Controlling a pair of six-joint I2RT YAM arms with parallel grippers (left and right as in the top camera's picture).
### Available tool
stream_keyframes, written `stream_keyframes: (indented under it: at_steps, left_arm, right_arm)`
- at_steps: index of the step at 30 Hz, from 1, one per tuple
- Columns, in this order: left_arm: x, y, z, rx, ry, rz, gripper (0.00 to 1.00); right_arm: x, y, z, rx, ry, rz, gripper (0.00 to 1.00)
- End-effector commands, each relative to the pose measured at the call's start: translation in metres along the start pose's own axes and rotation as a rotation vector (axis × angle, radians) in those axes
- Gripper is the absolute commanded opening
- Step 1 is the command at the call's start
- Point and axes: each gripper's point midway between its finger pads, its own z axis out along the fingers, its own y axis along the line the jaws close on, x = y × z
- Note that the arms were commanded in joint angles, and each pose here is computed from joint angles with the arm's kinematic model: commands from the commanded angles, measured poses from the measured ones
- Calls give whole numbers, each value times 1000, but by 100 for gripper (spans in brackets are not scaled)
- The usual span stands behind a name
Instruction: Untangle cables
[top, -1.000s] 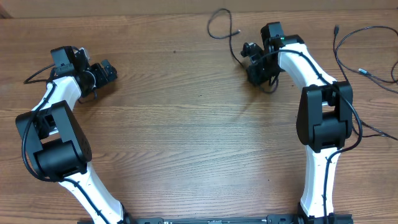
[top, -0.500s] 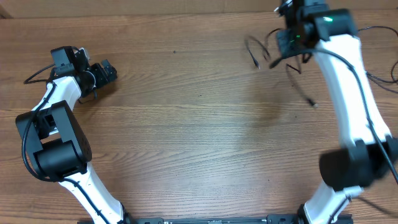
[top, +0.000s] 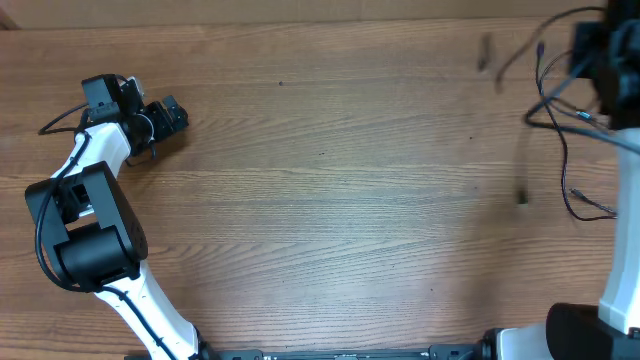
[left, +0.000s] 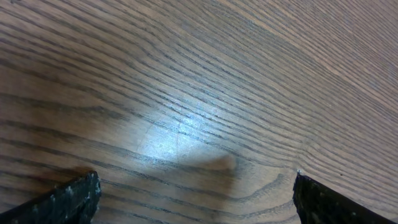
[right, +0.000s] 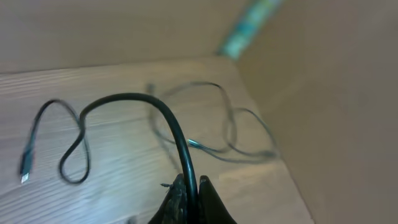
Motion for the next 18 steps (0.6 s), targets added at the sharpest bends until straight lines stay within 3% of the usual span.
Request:
stream_keyframes:
  at_steps: [1, 5, 11, 18]
  left_arm:
    - [2, 2, 1, -17, 7, 20, 100]
    - [2, 2, 1, -17, 7, 20, 100]
    - [2, 2, 1, -17, 7, 20, 100]
    - [2, 2, 1, -17, 8, 20, 100]
  right_arm:
    - [3, -50, 2, 108, 4, 158, 4]
    - [15, -91, 12, 149, 32, 277, 4]
    - [29, -114, 24, 88, 60, 359, 4]
    - [53, -155, 34, 154, 111, 434, 4]
